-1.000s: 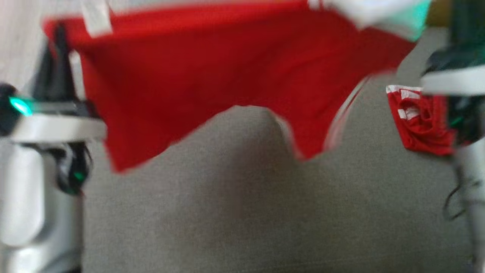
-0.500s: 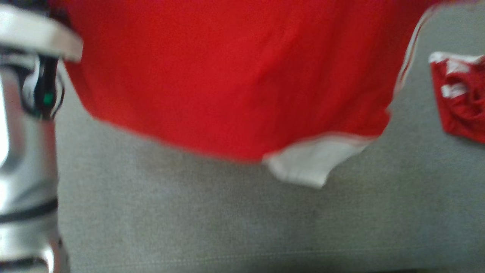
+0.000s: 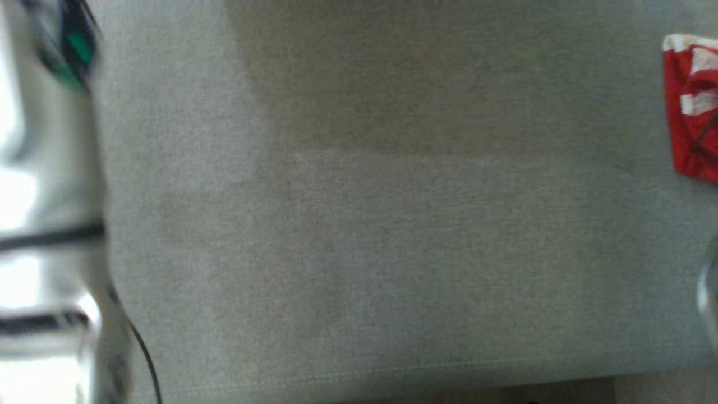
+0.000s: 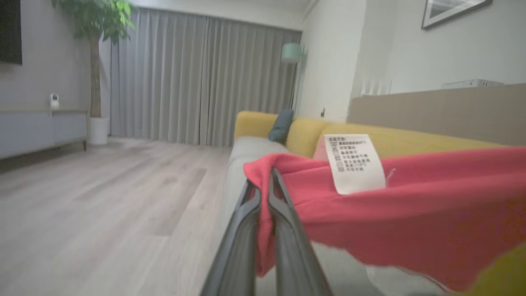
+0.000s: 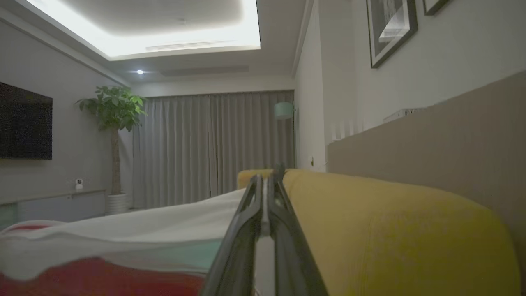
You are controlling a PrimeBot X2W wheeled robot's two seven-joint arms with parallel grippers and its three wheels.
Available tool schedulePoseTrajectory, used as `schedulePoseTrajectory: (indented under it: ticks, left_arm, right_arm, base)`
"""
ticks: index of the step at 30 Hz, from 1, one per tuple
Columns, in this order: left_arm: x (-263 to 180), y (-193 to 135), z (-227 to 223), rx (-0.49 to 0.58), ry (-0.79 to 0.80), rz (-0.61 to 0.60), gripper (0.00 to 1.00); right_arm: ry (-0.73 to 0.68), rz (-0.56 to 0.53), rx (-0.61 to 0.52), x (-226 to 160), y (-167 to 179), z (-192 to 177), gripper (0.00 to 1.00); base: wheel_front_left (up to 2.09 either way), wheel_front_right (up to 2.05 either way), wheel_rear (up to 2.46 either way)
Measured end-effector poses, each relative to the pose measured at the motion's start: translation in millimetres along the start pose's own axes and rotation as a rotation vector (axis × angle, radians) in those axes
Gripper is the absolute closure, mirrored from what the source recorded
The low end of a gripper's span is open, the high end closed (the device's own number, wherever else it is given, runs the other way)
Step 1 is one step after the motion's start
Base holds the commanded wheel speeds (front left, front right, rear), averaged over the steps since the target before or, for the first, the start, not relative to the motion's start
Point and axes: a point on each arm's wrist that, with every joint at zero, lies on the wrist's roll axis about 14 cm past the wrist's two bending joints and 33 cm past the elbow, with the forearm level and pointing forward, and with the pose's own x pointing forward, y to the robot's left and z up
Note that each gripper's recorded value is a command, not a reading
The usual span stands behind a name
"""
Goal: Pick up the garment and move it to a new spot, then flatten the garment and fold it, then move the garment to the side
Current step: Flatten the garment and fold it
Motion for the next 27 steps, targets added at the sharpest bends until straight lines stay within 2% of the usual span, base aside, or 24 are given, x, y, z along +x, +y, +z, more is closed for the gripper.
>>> schedulePoseTrajectory:
  ticks: [5, 7, 10, 14, 18, 22, 27]
  left_arm:
    - [-85, -2, -100, -0.122, 0.288, 0.084, 1.0]
    - [-127, -4, -136, -0.154, 0.416, 0.117, 1.0]
    - [-178, -4, -164, -0.179, 0.536, 0.165, 1.0]
    - [-225, -2, -175, -0.192, 0.626, 0.207, 1.0]
    - [-262, -3, -171, -0.205, 0.674, 0.229, 1.0]
    - [-303, -10, -166, -0.22, 0.728, 0.242, 1.0]
    - [-336, -16, -151, -0.209, 0.746, 0.223, 1.0]
  right_arm:
    - [0.227, -0.026, 0.076, -80, -4, -71, 1.0]
    - [0.288, -0.05, 0.127, -114, -3, -87, 1.0]
    - [0.38, -0.079, 0.181, -170, 0, -104, 1.0]
    - [0.525, -0.131, 0.255, -252, 9, -120, 1.0]
    - [0.636, -0.162, 0.311, -318, 23, -120, 1.0]
    - [0.691, -0.179, 0.324, -356, 26, -110, 1.0]
    - [0.685, -0.197, 0.341, -375, 26, -92, 1.0]
  base:
    - [0.0, 0.0, 0.0]
    - [0.0, 0.0, 0.0]
    - [0.0, 0.0, 0.0]
    - [0.0, 0.0, 0.0]
    - [0.0, 0.0, 0.0]
    - [0.0, 0.0, 0.0]
    - [0.0, 0.0, 0.0]
